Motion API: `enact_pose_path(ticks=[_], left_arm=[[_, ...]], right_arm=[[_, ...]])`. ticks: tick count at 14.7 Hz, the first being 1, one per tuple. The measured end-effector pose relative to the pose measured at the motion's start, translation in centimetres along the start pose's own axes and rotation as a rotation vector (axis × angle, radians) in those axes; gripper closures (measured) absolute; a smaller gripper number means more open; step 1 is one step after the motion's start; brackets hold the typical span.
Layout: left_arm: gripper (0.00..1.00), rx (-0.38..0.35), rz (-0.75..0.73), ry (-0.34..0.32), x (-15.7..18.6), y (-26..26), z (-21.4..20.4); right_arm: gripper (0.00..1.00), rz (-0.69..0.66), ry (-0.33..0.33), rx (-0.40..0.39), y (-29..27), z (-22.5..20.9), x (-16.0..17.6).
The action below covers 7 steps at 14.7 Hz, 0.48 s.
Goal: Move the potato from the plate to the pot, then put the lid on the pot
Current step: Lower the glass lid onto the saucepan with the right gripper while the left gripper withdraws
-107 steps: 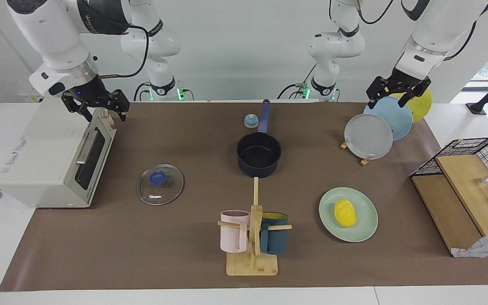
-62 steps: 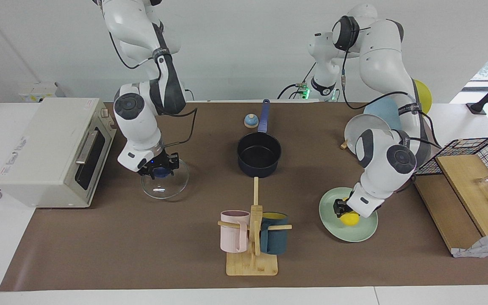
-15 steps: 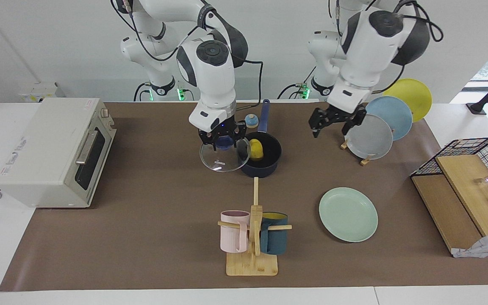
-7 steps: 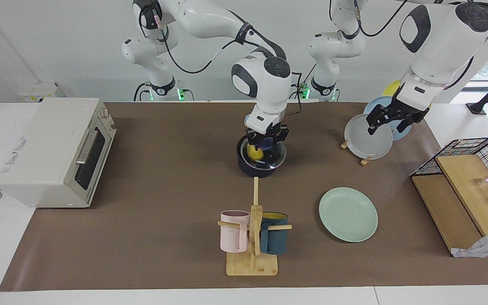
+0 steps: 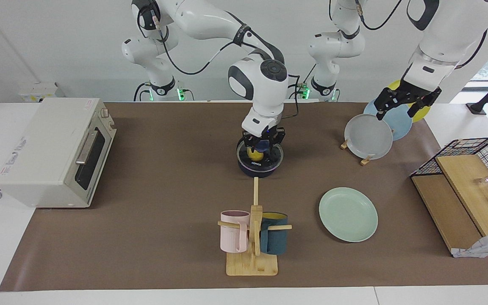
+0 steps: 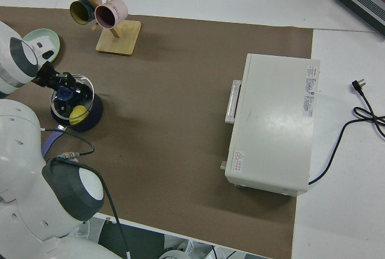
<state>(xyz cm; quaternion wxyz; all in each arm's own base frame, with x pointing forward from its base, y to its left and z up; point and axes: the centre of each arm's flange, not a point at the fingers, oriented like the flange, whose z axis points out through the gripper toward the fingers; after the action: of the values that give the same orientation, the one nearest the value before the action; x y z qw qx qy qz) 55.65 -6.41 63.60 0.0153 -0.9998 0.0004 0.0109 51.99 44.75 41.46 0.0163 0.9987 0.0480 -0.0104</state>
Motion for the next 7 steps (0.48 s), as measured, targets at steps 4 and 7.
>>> enact_pose_path(ticks=[4, 7], left_arm=[[0.00, 0.005, 0.009, -0.016, -1.0, 0.4, 1.3], [0.00, 0.004, 0.029, 0.004, -1.4, 1.5, 0.9]], right_arm=[[0.36, 0.022, -0.025, -0.018, -0.4, 0.3, -0.7], [0.36, 0.041, -0.043, -0.004, -0.4, 0.3, -0.8]])
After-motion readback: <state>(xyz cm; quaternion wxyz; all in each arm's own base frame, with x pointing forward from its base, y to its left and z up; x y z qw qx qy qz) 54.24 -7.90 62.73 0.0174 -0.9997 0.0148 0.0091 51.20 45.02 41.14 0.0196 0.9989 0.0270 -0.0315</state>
